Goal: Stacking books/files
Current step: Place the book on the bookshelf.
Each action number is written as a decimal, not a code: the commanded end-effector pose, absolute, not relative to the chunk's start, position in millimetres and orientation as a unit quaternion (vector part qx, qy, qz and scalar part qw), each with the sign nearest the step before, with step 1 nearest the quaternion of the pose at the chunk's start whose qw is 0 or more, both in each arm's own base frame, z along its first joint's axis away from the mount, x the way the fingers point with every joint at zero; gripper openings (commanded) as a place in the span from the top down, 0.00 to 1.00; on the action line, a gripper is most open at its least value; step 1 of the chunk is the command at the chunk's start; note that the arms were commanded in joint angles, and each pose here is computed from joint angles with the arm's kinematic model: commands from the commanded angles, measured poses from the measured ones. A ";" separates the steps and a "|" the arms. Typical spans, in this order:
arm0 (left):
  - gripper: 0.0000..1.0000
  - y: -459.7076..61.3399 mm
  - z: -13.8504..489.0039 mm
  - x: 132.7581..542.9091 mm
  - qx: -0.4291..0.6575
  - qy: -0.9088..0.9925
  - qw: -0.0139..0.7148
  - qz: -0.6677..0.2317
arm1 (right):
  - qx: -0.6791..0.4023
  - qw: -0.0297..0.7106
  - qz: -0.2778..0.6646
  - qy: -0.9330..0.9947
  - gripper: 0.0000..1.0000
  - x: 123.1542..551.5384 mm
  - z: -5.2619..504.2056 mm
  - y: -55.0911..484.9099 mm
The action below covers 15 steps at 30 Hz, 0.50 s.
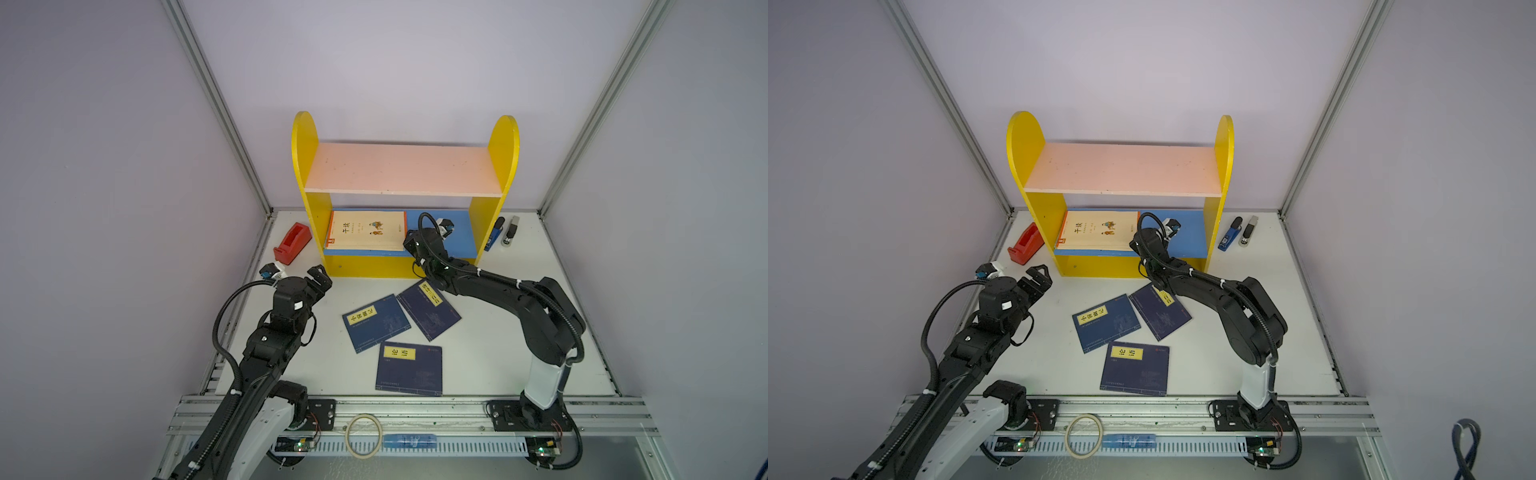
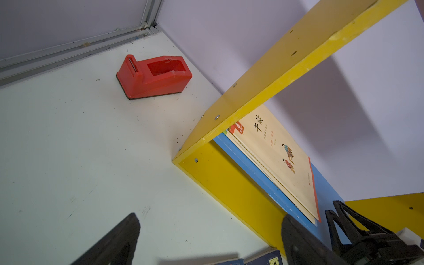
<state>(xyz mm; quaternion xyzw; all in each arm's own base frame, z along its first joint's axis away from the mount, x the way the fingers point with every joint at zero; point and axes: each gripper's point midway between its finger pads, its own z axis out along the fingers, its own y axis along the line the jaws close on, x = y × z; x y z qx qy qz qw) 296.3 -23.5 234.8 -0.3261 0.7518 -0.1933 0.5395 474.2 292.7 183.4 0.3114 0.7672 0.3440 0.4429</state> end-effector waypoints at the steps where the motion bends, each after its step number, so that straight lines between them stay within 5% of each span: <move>1: 0.01 -24.7 242.6 298.0 -0.319 0.747 0.548 -0.198 | 0.300 0.443 0.348 0.770 0.67 482.4 184.2 295.1; 9: 0.01 -24.5 242.5 298.2 -0.321 0.748 0.546 -0.197 | 0.281 0.419 0.386 0.772 0.90 493.6 179.6 307.6; 15: 0.01 -23.9 241.1 298.5 -0.322 0.750 0.545 -0.194 | 0.281 0.403 0.406 0.771 0.94 494.2 174.7 317.1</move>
